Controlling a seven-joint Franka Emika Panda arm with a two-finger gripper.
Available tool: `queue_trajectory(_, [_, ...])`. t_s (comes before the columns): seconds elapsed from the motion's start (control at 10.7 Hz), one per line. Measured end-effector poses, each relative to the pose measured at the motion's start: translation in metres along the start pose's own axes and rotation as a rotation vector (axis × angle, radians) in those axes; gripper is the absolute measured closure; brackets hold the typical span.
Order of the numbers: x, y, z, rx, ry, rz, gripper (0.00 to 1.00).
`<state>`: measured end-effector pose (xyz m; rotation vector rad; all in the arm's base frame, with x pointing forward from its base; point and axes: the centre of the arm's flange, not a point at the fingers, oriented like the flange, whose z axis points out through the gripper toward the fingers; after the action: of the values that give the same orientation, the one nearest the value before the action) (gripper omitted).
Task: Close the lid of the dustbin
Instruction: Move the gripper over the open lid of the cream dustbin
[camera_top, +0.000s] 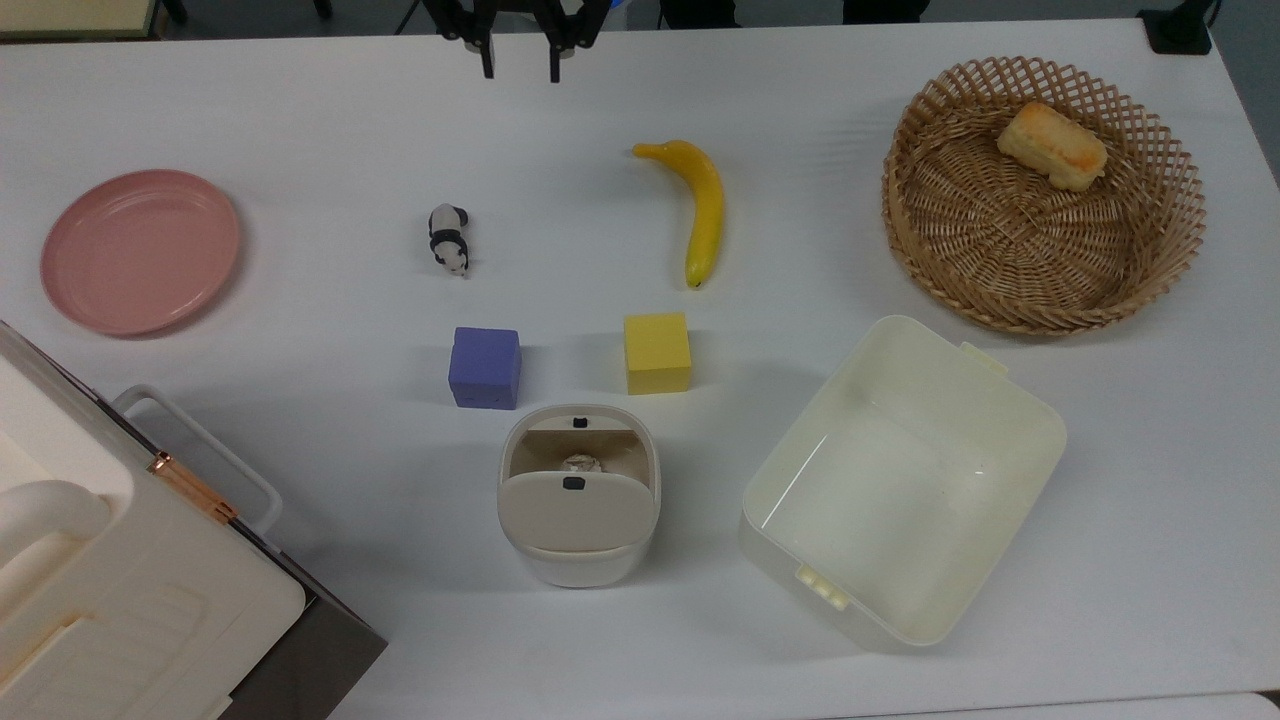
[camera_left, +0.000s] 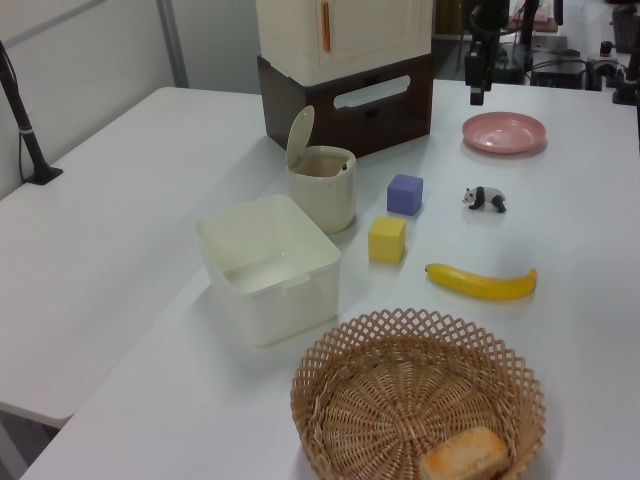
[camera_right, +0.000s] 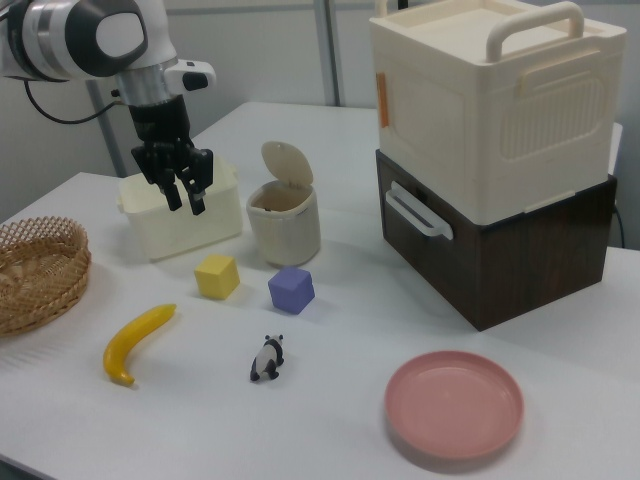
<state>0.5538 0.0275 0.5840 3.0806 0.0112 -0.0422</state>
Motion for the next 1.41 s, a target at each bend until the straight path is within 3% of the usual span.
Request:
queue_trajectory(0.19, [0.001, 0.0, 0.001, 0.0, -0.001, -0.008, 0.62])
queue_trajectory(0.38, [0.004, -0.001, 0.006, 0.0, -0.007, -0.012, 0.95])
queue_trajectory(0.47, [0.006, -0.002, 0.009, 0.0, -0.007, -0.013, 0.99])
queue_trajectory(0.75, [0.011, -0.002, 0.011, 0.001, 0.011, -0.012, 0.99])
queue_trajectory(1.03, [0.022, -0.002, 0.007, 0.006, 0.088, -0.012, 0.99])
queue_trajectory(1.41, [0.068, -0.004, 0.006, 0.014, 0.207, -0.01, 0.99])
